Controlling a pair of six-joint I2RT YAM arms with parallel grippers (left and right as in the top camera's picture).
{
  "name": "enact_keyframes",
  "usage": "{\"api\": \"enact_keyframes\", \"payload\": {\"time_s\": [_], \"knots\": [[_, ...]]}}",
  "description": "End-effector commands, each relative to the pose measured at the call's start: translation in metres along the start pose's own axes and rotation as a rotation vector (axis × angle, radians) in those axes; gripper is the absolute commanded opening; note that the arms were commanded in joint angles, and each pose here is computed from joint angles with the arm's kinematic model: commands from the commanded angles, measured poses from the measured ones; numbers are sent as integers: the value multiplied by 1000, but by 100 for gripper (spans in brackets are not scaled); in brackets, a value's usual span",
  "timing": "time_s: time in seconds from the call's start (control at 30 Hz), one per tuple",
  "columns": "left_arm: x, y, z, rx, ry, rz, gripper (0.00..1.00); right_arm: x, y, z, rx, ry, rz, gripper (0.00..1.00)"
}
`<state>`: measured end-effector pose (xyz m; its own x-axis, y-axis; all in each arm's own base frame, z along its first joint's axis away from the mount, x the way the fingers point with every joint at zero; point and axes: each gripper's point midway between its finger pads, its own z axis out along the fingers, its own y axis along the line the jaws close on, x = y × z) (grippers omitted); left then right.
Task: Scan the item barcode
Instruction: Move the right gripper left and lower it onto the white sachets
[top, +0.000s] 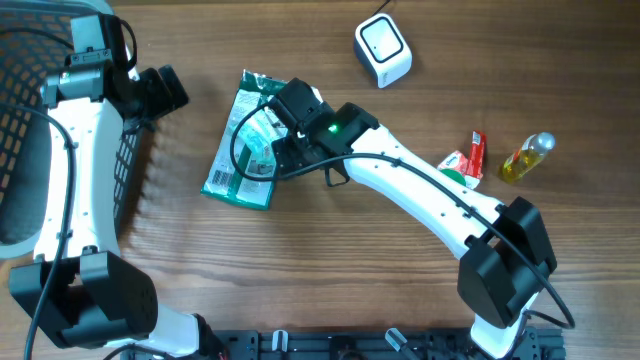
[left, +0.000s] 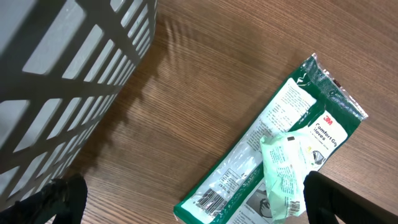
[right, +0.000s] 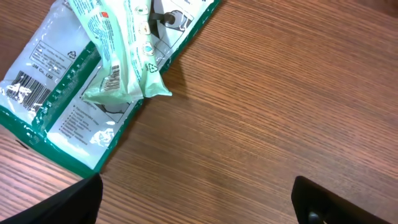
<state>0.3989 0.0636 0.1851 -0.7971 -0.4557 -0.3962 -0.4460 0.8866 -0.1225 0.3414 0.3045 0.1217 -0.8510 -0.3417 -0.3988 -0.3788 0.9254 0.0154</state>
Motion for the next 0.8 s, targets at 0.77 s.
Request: {"api": "enact_keyframes", "payload": {"time_s": [0.77], "knots": [[-1,1,1,2,1,-13,100,-14,1,-8,0,-50,-23,100]]}}
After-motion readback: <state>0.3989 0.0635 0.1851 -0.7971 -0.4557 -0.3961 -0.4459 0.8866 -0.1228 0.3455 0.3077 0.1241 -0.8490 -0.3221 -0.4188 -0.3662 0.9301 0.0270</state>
